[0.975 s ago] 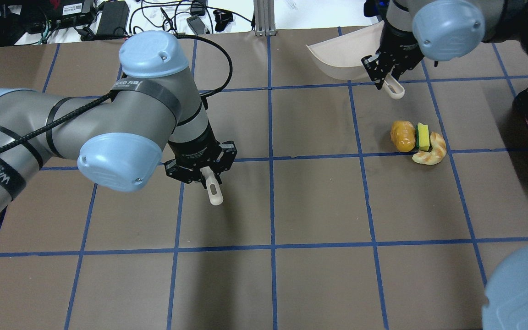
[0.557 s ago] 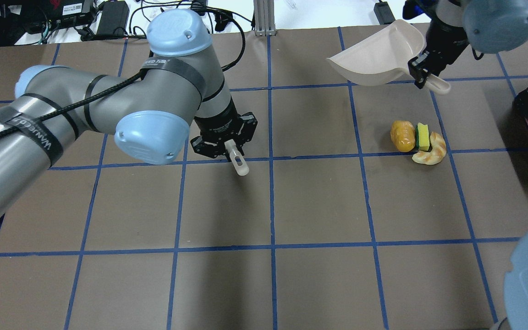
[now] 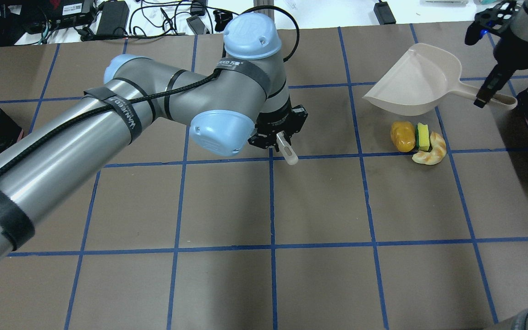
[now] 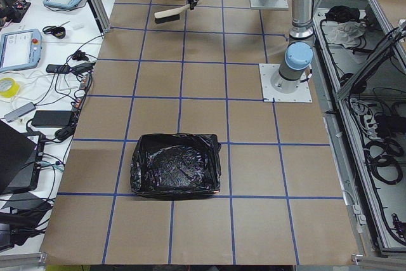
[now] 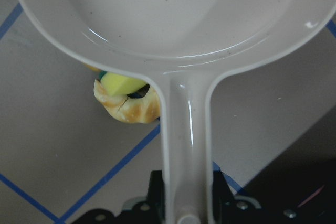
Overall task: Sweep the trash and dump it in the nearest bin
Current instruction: 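Carry the dustpan beyond the trash with the right gripper while the left brings the brush, then sweep the potato, sponge and bread into the dustpan with the left-held brush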
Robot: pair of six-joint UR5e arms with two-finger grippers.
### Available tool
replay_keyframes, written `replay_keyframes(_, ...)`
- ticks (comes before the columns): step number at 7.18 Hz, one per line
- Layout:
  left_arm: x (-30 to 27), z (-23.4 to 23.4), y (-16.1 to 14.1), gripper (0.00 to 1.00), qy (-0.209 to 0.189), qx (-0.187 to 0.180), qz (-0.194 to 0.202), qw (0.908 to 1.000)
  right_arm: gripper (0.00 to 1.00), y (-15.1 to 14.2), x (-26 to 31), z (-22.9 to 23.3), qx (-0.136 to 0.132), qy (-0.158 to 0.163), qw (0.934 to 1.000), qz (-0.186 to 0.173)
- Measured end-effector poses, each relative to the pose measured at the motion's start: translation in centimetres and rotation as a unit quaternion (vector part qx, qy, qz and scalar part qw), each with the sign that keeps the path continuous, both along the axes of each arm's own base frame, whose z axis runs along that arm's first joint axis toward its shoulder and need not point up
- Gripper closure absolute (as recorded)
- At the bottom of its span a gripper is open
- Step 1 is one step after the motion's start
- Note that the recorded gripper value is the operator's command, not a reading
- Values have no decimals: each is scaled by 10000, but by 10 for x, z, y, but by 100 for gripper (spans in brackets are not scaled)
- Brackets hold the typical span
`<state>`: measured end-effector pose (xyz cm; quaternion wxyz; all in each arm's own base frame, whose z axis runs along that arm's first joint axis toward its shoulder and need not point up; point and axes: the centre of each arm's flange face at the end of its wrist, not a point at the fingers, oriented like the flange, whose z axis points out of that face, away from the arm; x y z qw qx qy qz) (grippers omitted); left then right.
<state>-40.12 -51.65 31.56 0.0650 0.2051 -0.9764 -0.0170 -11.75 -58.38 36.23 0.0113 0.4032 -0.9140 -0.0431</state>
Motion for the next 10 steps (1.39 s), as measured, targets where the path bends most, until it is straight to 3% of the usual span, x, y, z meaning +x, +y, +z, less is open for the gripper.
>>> replay_keyframes(2, -44, -10, 1, 100, 33, 15, 11, 10000, 100, 29, -41, 5, 36, -62, 9959, 897)
replay_keyframes(5, -90, -17, 15, 100, 86, -7, 38, 10000, 100, 41, -96, 15, 29, 475, 9767, 2094)
replay_keyframes(8, -130, -39, 23, 100, 259, -146, 93, 9995, 100, 36, -156, -17, 72, 851, 9671, 2398)
replay_keyframes(10, -163, -45, 36, 100, 331, -114, 244, 9991, 100, 36, -161, -36, 140, 781, 9627, 2587)
